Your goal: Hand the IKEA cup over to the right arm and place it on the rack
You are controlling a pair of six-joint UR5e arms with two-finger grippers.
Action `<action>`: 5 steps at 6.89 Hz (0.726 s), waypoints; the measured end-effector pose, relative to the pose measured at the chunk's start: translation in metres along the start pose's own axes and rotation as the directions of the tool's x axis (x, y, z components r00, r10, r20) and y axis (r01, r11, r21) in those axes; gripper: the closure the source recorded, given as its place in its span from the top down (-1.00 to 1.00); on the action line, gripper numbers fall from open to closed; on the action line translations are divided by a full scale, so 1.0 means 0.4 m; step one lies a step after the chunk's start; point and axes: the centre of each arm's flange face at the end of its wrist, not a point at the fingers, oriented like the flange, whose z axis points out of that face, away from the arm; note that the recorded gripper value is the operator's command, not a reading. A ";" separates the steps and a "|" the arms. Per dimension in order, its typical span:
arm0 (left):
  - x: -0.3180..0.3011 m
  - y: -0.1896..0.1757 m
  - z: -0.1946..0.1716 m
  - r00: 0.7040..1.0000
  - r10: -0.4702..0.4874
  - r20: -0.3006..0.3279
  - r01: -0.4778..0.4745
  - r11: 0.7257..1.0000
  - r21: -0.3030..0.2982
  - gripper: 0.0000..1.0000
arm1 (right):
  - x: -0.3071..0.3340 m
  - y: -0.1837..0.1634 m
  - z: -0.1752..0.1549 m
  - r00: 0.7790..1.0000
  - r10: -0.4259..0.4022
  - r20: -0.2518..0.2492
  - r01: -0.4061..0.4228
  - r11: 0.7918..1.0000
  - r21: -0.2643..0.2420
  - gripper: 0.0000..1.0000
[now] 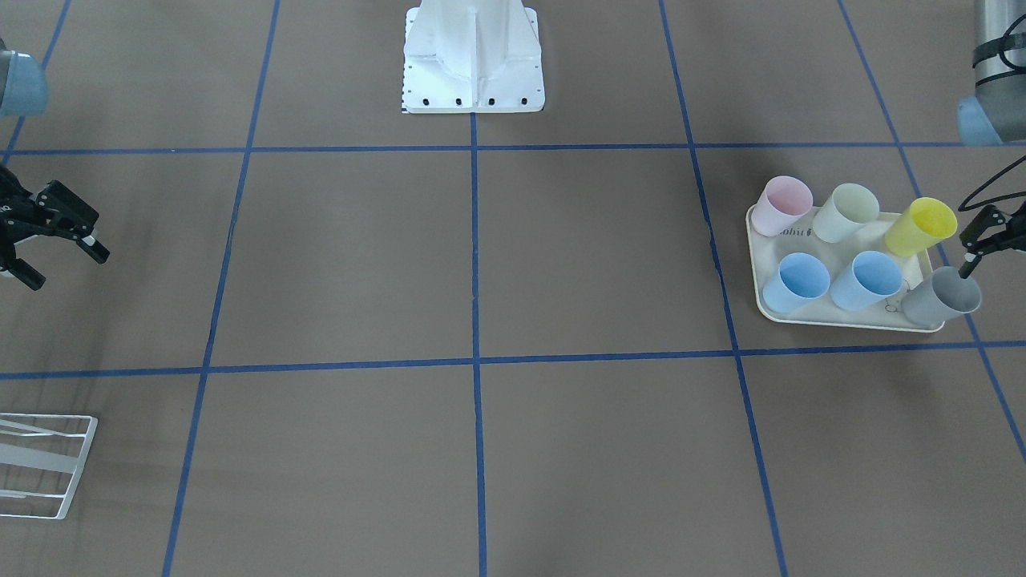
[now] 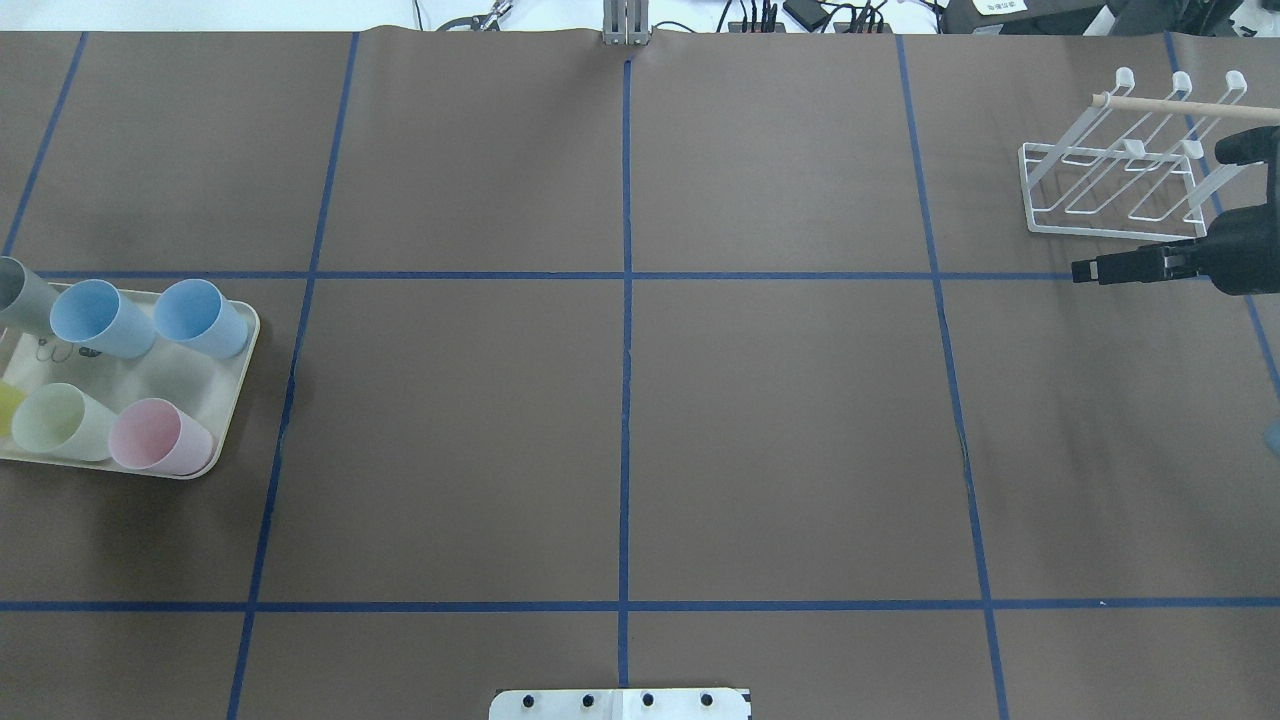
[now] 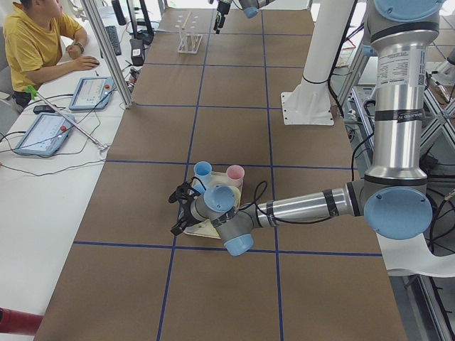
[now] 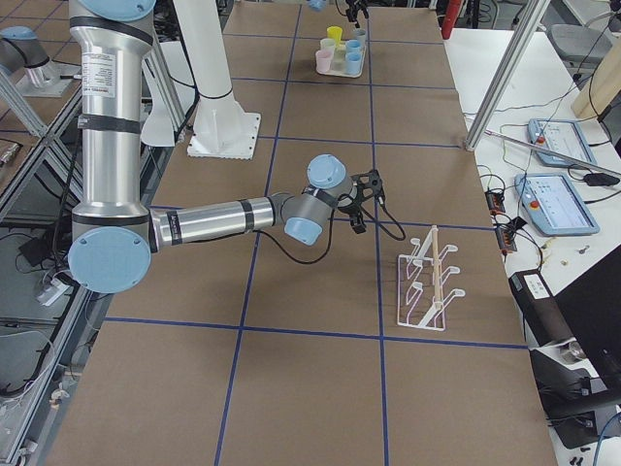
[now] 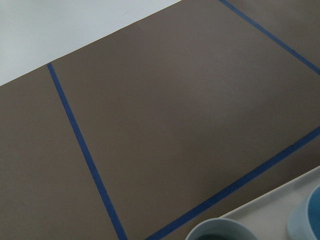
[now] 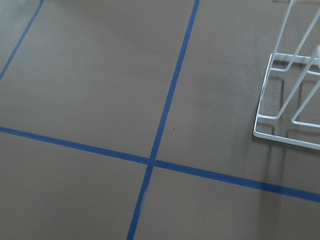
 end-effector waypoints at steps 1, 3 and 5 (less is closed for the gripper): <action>0.007 0.011 0.022 1.000 0.008 -0.009 -0.008 1.000 -0.006 0.55 | -0.003 0.002 0.002 1.000 -0.002 0.002 0.002 1.000 -0.002 1.00; -0.001 0.015 0.062 1.000 0.015 -0.017 -0.015 1.000 -0.011 -0.06 | -0.002 0.005 0.002 1.000 -0.003 0.003 0.003 1.000 -0.003 1.00; -0.009 0.002 0.088 1.000 0.017 -0.019 -0.017 1.000 -0.014 -0.32 | 0.000 0.010 0.000 1.000 -0.006 0.007 0.006 1.000 0.001 1.00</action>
